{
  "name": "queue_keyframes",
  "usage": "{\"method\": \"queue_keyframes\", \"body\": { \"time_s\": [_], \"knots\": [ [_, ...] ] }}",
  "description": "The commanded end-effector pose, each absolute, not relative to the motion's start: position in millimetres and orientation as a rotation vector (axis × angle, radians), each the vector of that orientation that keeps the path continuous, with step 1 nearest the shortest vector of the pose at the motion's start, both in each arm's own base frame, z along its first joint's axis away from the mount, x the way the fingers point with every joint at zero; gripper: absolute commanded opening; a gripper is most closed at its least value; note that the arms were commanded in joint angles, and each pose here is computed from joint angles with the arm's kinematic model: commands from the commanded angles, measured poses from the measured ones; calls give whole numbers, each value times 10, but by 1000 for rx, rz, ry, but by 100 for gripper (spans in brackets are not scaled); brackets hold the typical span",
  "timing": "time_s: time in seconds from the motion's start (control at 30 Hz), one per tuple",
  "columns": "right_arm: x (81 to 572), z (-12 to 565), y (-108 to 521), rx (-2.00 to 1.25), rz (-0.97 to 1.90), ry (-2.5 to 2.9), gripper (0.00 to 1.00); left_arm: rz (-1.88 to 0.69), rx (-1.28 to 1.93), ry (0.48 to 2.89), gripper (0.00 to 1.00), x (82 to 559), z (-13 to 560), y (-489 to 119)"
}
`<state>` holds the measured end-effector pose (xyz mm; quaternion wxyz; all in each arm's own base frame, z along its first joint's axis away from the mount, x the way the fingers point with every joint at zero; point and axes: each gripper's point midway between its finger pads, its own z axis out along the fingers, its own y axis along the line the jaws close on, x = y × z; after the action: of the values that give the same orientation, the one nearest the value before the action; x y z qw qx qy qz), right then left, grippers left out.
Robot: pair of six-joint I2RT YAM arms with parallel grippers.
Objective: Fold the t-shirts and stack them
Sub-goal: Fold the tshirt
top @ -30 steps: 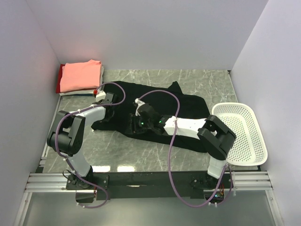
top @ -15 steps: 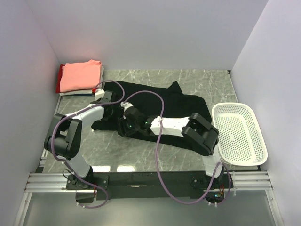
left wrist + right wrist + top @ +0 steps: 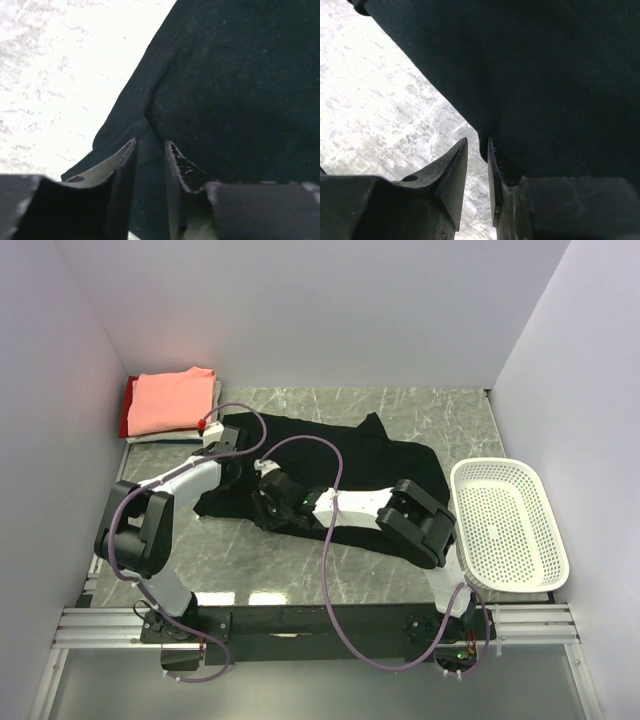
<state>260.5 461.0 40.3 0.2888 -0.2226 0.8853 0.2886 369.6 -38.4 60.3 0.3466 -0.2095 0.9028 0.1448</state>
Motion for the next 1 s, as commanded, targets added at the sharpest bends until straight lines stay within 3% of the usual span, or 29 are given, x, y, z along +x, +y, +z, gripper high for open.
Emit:
{"method": "queue_keyframes", "body": {
  "time_s": [0.0,0.23,0.4,0.5,0.73,0.97],
  "knots": [
    [2653,500,4715,-546,804,2320,29,373,-519,2344,36,3801,642,-434],
    [2641,510,4731,-520,827,2326,13,400,-490,2396,40,3786,428,-467],
    [2633,505,4743,-508,838,2333,7,440,-484,2415,40,3761,315,-456],
    [2626,514,4740,-505,843,2332,5,448,-490,2419,35,3748,287,-448],
    [2650,528,4686,-468,842,2339,0,446,-490,2400,5,3721,382,-422],
    [2716,667,4586,-403,862,2326,0,445,-496,2377,1,3701,513,-391]
  ]
}}
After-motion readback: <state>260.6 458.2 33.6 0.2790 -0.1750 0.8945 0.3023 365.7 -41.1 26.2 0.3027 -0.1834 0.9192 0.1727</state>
